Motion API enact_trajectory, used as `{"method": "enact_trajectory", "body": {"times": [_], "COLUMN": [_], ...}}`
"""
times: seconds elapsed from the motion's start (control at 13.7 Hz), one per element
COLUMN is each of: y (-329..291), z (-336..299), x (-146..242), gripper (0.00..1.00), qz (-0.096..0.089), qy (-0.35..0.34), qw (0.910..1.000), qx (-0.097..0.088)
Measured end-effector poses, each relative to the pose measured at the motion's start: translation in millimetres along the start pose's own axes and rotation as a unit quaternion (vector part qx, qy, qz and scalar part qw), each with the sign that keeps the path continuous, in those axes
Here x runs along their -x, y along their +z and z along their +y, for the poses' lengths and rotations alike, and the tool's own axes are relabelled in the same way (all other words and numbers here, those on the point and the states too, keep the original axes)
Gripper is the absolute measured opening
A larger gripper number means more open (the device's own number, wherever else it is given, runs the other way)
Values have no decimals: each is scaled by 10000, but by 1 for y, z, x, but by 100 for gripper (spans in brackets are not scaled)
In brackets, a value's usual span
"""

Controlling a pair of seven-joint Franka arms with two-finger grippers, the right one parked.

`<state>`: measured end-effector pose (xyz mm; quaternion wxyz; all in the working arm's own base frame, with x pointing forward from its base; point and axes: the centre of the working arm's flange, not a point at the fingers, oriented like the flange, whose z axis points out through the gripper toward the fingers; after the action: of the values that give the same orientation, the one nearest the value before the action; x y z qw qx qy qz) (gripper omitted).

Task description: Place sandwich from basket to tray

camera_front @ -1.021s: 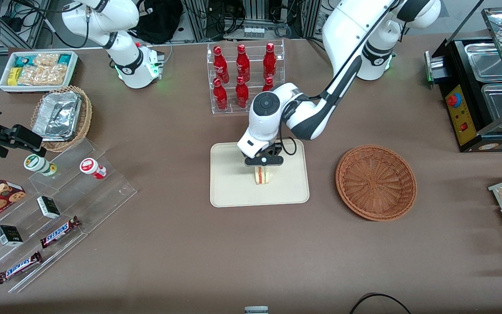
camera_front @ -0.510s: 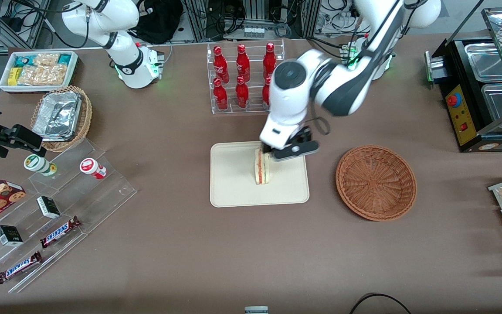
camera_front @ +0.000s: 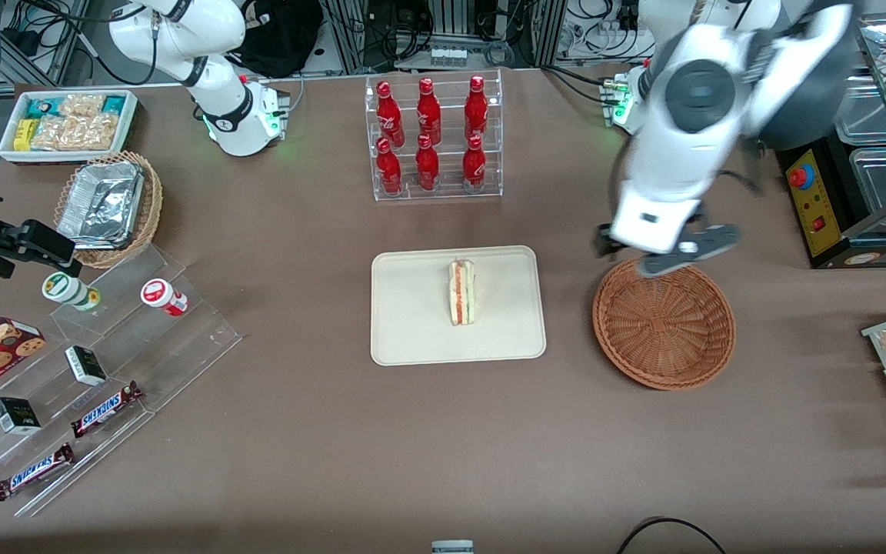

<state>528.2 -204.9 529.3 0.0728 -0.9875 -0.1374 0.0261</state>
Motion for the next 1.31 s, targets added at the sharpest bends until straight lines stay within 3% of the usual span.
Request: {"method": "enact_trajectory", "body": {"times": [0.22,0.51,0.73,1.31], "y": [-9,-14,-16,-59], "z": [-85,-147,-161,-148], "x": [-28,-40,-45,-44], "gripper": [100,100,100,100], "qz": [-417,-536,-491,17], "qy": [581,1071,1258,1447], "qw": [9971,9921,9899,9879], "qx": [245,377,436,551]}}
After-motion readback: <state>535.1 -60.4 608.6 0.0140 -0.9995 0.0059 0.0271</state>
